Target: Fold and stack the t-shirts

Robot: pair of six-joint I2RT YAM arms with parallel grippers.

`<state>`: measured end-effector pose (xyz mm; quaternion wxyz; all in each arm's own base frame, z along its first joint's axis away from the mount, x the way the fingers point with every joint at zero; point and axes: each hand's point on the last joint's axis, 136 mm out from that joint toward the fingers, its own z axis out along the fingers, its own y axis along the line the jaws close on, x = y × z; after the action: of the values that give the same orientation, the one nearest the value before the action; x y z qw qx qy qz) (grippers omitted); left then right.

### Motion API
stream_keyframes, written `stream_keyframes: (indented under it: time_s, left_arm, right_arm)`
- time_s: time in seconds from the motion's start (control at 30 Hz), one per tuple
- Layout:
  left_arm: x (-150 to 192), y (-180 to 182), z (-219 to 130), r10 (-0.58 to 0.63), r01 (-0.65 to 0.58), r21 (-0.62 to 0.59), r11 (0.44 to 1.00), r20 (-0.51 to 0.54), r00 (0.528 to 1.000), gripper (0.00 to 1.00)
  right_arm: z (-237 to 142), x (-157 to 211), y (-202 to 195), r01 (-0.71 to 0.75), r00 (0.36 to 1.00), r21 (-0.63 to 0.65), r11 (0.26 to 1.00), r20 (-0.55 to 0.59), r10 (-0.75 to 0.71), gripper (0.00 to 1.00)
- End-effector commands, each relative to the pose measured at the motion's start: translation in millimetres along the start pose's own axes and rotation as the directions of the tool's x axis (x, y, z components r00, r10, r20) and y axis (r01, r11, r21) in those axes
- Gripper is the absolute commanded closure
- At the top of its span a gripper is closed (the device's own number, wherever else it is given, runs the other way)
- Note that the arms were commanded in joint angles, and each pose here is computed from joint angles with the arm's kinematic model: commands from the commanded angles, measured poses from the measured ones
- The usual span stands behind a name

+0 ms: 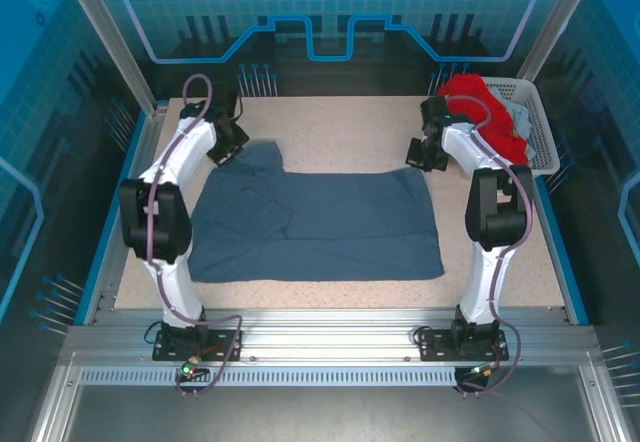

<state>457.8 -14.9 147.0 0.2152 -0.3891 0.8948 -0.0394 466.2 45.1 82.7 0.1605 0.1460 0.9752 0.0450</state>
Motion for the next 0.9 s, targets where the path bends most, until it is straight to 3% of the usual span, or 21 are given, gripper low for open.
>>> stream_keyframes:
  time_s: [0.0,0.27,0.5,0.87]
  left_arm:
    - [11,17,-13,0.013,-0.013,-0.005,1.000,0.006,1.000,1.00]
    - [52,80,-51,0.035,-0.035,-0.057,0.998,-0.009,0.999,1.00]
    - [93,138,-74,0.004,-0.008,-0.117,0.993,-0.039,0.999,1.00]
    - [134,194,-91,-0.038,0.026,-0.180,0.983,-0.064,0.997,1.00]
  right_arm:
    - [-32,-19,4,0.055,0.992,-0.027,0.998,0.111,-0.052,1.00]
    - [-47,22,-19,0.035,0.993,0.054,0.998,0.108,-0.040,1.00]
    - [-36,70,-40,0.006,0.999,0.127,0.992,0.043,-0.012,1.00]
    - [-30,123,-71,-0.002,0.999,0.239,0.971,-0.034,0.010,1.00]
